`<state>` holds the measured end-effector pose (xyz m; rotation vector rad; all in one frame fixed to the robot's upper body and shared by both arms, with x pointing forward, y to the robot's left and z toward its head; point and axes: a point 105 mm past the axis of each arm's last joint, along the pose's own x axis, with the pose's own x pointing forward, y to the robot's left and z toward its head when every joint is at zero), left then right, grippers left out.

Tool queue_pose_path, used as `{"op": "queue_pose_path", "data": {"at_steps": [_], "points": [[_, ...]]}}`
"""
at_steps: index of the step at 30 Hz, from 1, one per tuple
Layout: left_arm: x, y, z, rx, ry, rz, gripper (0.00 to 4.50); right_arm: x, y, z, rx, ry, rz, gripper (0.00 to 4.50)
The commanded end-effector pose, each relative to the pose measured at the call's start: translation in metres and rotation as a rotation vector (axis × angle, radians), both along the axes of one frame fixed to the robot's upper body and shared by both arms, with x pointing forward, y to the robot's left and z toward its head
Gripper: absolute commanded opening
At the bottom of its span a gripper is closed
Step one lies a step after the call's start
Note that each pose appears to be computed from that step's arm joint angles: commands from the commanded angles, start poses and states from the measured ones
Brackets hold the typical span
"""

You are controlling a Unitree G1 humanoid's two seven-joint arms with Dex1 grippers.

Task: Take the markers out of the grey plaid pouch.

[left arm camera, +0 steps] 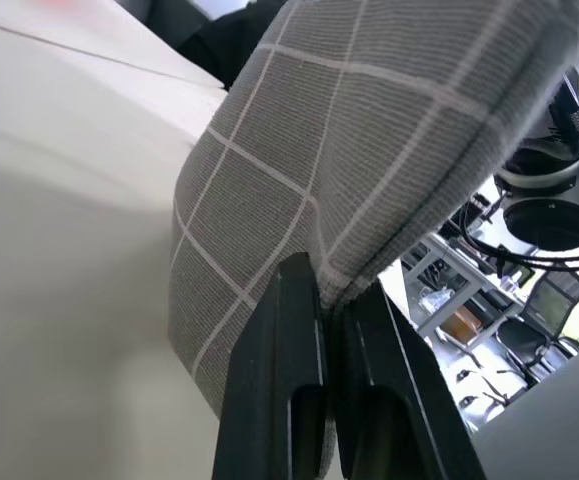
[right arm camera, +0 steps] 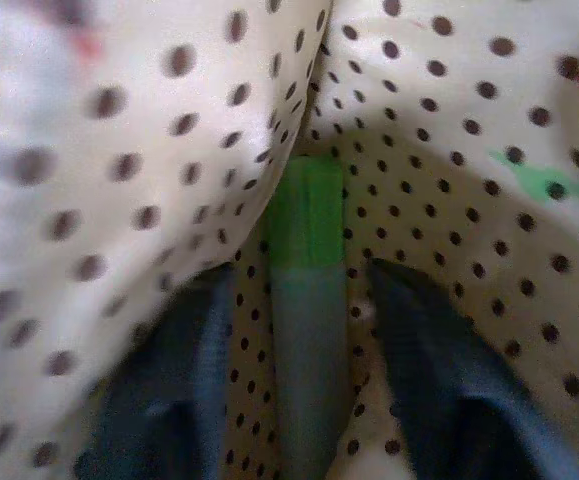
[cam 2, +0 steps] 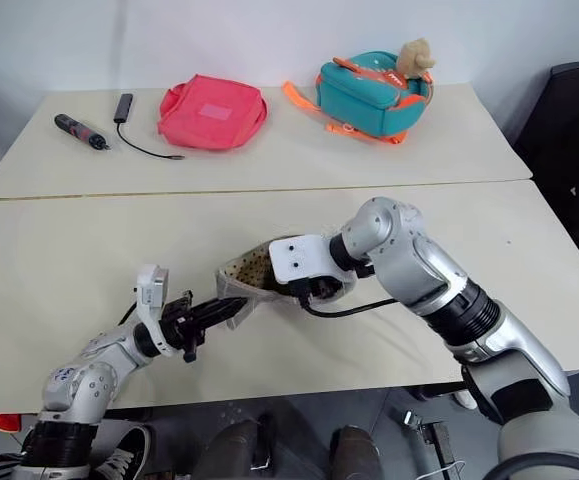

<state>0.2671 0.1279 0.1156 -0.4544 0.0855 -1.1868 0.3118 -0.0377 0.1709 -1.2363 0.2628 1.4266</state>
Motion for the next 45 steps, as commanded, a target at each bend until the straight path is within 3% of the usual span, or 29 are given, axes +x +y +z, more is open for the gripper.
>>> {"op": "queue_pose_path", "data": {"at_steps": [1, 13, 17, 22, 26, 30, 36, 45], "points": [[-0.006, -0.005, 0.006, -0.021, -0.024, -0.028, 0.00, 0.009, 0.007, -0.004, -0.013, -0.064, 0.012, 2.22], [-0.006, -0.009, 0.008, -0.015, -0.033, -0.026, 0.00, 0.024, 0.003, -0.034, -0.090, -0.034, -0.037, 2.22], [-0.006, -0.009, 0.008, -0.014, -0.037, -0.021, 0.00, 0.020, 0.008, -0.030, -0.055, -0.012, -0.029, 2.22], [-0.005, -0.009, 0.008, -0.015, -0.038, -0.012, 0.00, 0.020, 0.005, -0.036, -0.076, -0.006, -0.030, 1.05], [-0.006, -0.010, 0.009, -0.017, -0.040, -0.011, 0.00, 0.020, 0.008, -0.036, -0.063, -0.017, -0.021, 1.05], [-0.005, -0.009, 0.008, -0.008, -0.047, 0.000, 0.00, 0.014, 0.013, -0.017, 0.019, -0.002, -0.009, 1.05], [0.000, 0.002, 0.005, 0.070, -0.122, 0.048, 0.00, 0.005, 0.004, 0.030, 0.212, 0.042, -0.022, 1.05], [0.004, 0.007, 0.002, 0.131, -0.185, 0.063, 0.00, -0.009, -0.014, 0.046, 0.367, 0.178, -0.047, 1.05]]}}
